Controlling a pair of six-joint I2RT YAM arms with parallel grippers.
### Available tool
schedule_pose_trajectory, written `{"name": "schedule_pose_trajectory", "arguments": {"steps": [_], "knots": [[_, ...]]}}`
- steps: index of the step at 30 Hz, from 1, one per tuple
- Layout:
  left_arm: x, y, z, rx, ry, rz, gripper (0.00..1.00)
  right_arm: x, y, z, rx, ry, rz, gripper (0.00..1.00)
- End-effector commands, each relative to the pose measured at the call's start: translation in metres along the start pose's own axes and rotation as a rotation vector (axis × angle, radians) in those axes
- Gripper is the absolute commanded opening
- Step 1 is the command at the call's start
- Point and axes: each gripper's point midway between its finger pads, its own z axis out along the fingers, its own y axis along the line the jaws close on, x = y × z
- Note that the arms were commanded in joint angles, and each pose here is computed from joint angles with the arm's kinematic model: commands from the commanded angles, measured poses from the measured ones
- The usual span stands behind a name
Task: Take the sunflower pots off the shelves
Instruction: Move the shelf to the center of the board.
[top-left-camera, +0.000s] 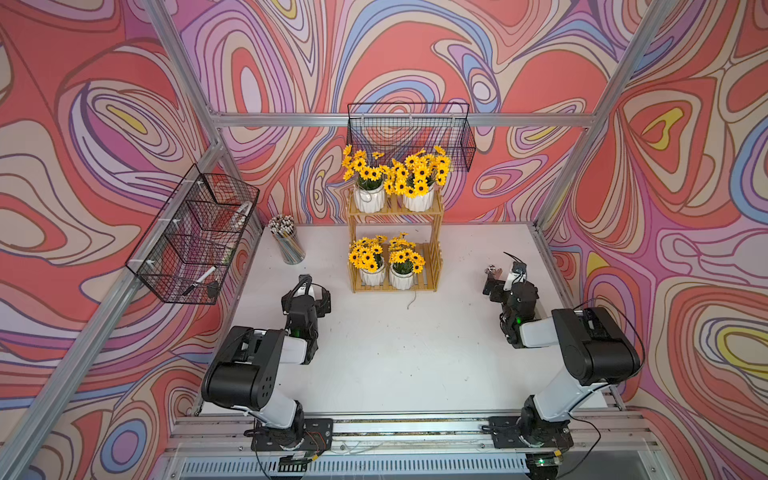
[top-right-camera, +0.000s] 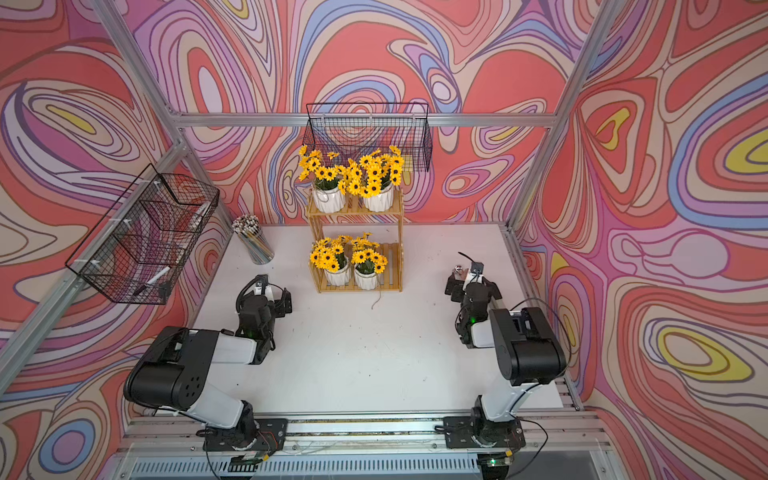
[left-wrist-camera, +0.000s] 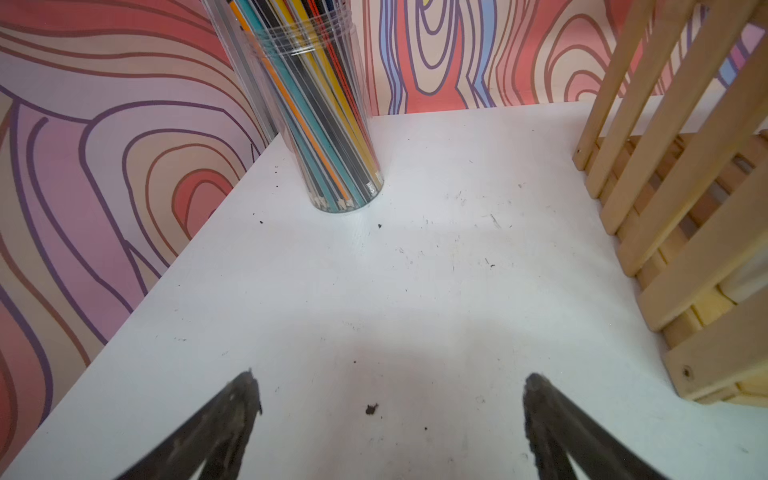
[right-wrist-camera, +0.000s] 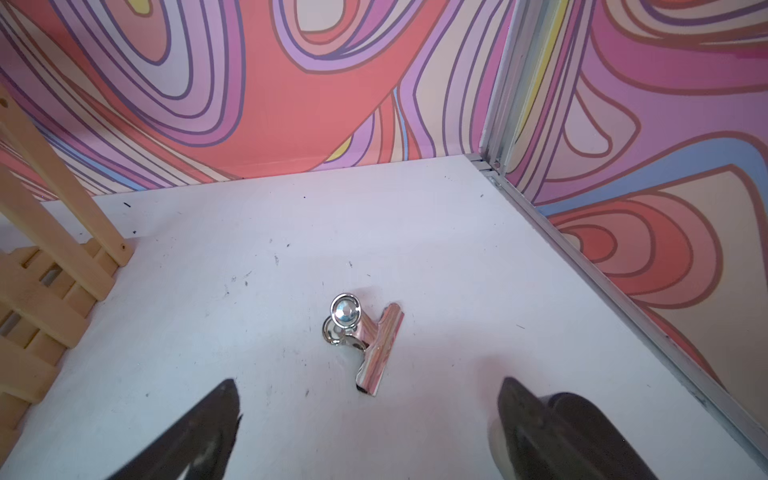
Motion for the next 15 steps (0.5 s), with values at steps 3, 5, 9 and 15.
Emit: {"name": "schedule_pose_trajectory", "arguments": {"steps": [3, 5, 9, 15], "knots": [[-0.0062, 0.0042, 0.001, -0.017, -0.017, -0.015, 1.0, 0.0063, 0.0012, 0.001, -0.008, 0.015, -0.005, 0.98], [-0.006, 0.0037, 0.0009, -0.015, -0.016, -0.016, 1.0, 0.0059, 0.0012, 0.0009, -0.008, 0.014, -0.005, 0.98], [-0.0058, 0.0039, 0.0012, -0.016, -0.015, -0.015, 1.0, 0.0057, 0.0013, 0.001, -0.008, 0.013, -0.005, 0.98], [-0.0053, 0.0041, 0.0011, -0.016, -0.014, -0.014, 1.0, 0.0065, 0.0022, 0.0008, -0.013, 0.016, -0.003, 0.98]]}}
